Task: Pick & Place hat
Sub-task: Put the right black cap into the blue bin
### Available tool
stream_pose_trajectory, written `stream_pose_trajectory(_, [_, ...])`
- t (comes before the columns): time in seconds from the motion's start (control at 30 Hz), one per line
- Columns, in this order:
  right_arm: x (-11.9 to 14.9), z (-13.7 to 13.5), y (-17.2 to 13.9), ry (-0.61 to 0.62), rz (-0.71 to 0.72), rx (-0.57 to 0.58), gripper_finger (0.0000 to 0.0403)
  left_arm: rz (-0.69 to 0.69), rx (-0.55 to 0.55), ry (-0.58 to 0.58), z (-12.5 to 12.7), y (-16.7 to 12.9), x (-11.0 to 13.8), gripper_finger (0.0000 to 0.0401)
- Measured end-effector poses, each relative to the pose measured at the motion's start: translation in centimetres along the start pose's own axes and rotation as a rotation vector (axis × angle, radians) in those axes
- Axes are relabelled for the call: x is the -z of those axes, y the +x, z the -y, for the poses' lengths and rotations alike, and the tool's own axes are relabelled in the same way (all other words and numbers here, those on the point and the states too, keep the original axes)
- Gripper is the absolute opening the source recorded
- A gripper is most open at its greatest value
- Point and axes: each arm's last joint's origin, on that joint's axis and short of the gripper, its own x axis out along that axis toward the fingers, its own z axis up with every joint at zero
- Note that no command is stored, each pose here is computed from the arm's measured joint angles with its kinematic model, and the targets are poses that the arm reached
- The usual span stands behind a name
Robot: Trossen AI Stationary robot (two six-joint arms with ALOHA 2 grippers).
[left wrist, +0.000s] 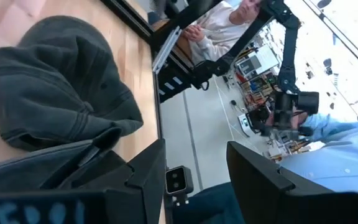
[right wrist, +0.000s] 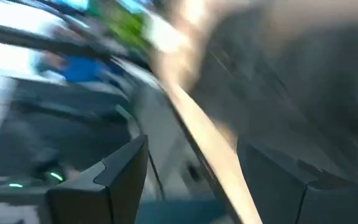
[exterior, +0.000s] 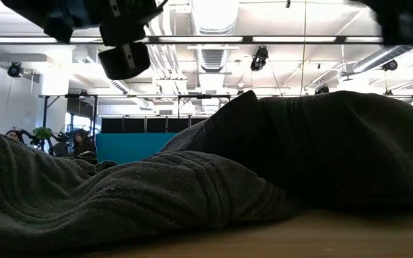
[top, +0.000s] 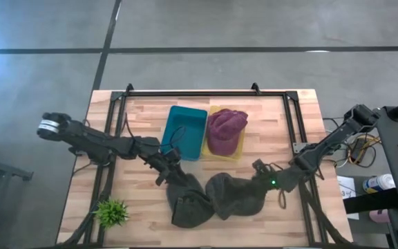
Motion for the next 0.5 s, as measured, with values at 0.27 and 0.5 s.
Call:
stream_pose_trajectory(0.27, [4.6,4.0,-1.6,0.199,-0.263,0.418,0.0233,-0.027,-0.033,-0.018,-0.9,2.8,-0.8,0.0163])
stream_pose_trajectory(0.5, [6.8,5.7,-3.8,0.164,-0.251,0.558,0.0233,-0.056,-0.057,-0.025,-1.7,6.7,-2.3,0.0163])
